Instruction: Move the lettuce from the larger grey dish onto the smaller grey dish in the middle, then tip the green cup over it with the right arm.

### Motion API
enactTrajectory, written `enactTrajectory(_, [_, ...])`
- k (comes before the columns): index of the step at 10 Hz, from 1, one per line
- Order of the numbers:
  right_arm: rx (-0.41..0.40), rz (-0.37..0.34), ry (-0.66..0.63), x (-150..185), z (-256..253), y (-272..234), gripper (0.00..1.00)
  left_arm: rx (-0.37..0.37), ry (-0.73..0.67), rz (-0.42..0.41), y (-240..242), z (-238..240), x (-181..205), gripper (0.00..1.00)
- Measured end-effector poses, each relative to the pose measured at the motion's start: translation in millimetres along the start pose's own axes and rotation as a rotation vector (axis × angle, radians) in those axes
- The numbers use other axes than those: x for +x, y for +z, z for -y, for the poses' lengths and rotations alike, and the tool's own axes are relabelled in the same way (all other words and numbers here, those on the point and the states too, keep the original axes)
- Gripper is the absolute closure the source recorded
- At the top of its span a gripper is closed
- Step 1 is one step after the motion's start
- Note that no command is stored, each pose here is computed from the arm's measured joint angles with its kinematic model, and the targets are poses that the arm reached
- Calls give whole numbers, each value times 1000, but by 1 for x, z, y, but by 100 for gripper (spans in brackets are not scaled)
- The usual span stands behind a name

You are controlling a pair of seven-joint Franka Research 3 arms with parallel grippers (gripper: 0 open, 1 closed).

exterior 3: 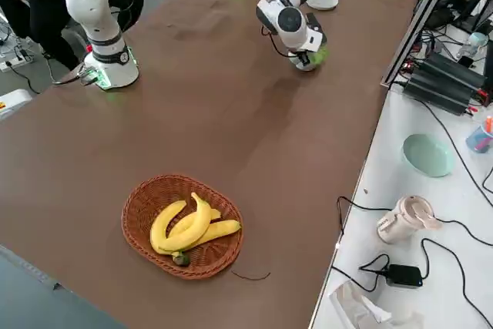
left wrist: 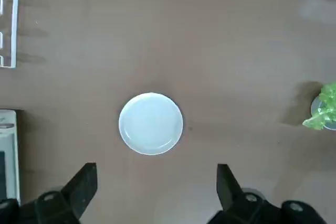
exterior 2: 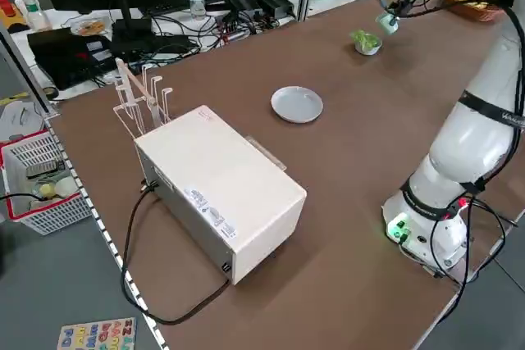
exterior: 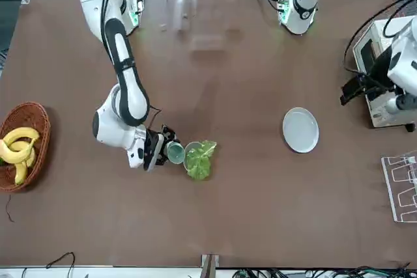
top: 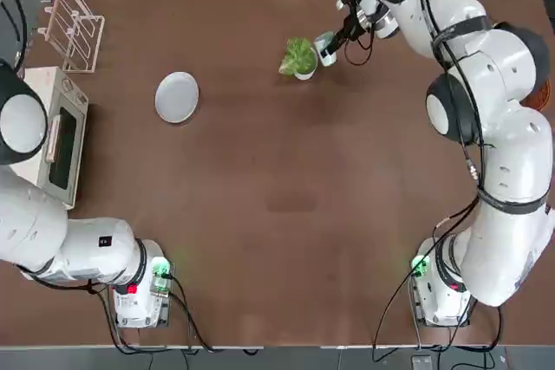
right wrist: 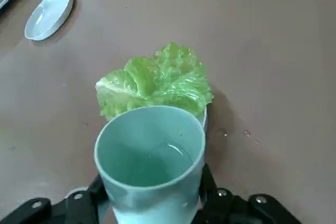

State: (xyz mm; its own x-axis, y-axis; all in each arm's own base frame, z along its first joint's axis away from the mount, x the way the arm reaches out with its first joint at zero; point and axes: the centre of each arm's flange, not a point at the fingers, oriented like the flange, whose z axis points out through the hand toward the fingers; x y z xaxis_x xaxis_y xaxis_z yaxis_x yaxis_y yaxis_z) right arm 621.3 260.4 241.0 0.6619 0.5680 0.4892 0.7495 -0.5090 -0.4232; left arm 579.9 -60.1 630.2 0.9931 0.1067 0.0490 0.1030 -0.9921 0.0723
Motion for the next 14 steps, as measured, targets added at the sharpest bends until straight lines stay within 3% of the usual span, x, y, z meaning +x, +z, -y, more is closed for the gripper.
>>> enactTrajectory(4, [-6,17,189,4,8,3,31,29,44,38,-1,12,-6,0])
enactTrajectory(7, [-9,29,241,9,16,6,31,104,49,53,-4,18,-10,0])
enactTrajectory(11, [16,45,296,17,27,12,31,96,45,64,1,20,-8,0])
enactTrajectory(14, [28,62,309,16,34,21,31,42,45,68,-1,14,-9,0])
